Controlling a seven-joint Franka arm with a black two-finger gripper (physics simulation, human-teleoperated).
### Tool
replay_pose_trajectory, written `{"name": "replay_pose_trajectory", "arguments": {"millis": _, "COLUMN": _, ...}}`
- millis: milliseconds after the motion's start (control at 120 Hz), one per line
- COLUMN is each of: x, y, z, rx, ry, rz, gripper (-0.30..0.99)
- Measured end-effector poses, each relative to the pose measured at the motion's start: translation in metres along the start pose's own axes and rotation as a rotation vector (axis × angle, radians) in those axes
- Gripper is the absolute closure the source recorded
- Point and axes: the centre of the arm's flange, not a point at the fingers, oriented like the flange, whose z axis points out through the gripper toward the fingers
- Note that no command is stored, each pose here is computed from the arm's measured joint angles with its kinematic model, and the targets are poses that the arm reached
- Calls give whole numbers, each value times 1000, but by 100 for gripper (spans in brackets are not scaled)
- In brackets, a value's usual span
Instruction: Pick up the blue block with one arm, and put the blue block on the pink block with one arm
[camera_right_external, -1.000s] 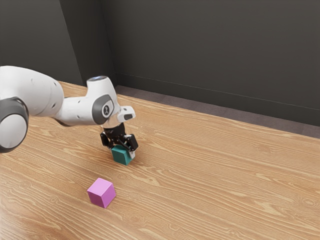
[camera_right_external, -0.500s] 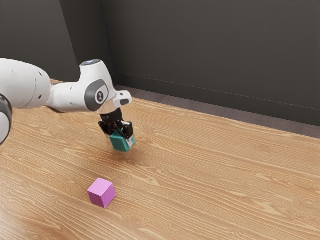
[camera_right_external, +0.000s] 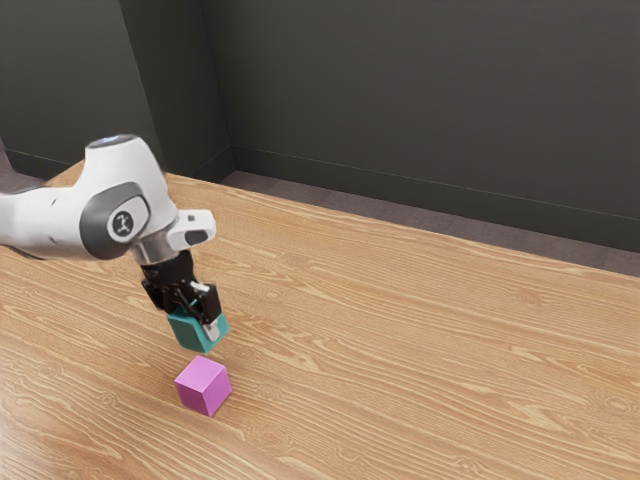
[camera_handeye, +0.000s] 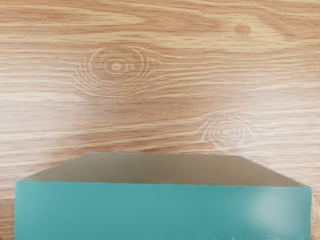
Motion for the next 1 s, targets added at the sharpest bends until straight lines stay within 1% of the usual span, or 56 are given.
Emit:
{"name": "replay_pose_trajectory", "arguments": {"millis": 92, "x": -11, "y": 13, "z": -3, "rx": 27, "ry": 7, "rz": 25, "gripper": 30}}
{"name": "replay_pose_trajectory", "arguments": {"millis": 217, "x": -31, "y": 8, "z": 18, "rx": 45, "ry": -39, "rz": 7, "gripper": 30}}
{"name": "replay_pose_trajectory", "arguments": {"millis": 350, "x": -43, "y": 6, "z": 24, "rx": 52, "ry": -50, "rz": -12, "gripper": 31}}
{"name": "replay_pose_trajectory", "arguments": {"millis": 658, "x": -21, "y": -15, "z": 42, "rx": 99, "ry": 0, "rz": -39, "gripper": 31}}
{"name": "replay_pose_trajectory", "arguments": {"millis": 817, "x": -16, "y": -14, "z": 44, "rx": 106, "ry": 29, "rz": -41, "gripper": 31}}
{"name": "replay_pose_trajectory", "arguments": {"millis": 1000, "x": -17, "y": -10, "z": 46, "rx": 105, "ry": 34, "rz": -44, "gripper": 30}}
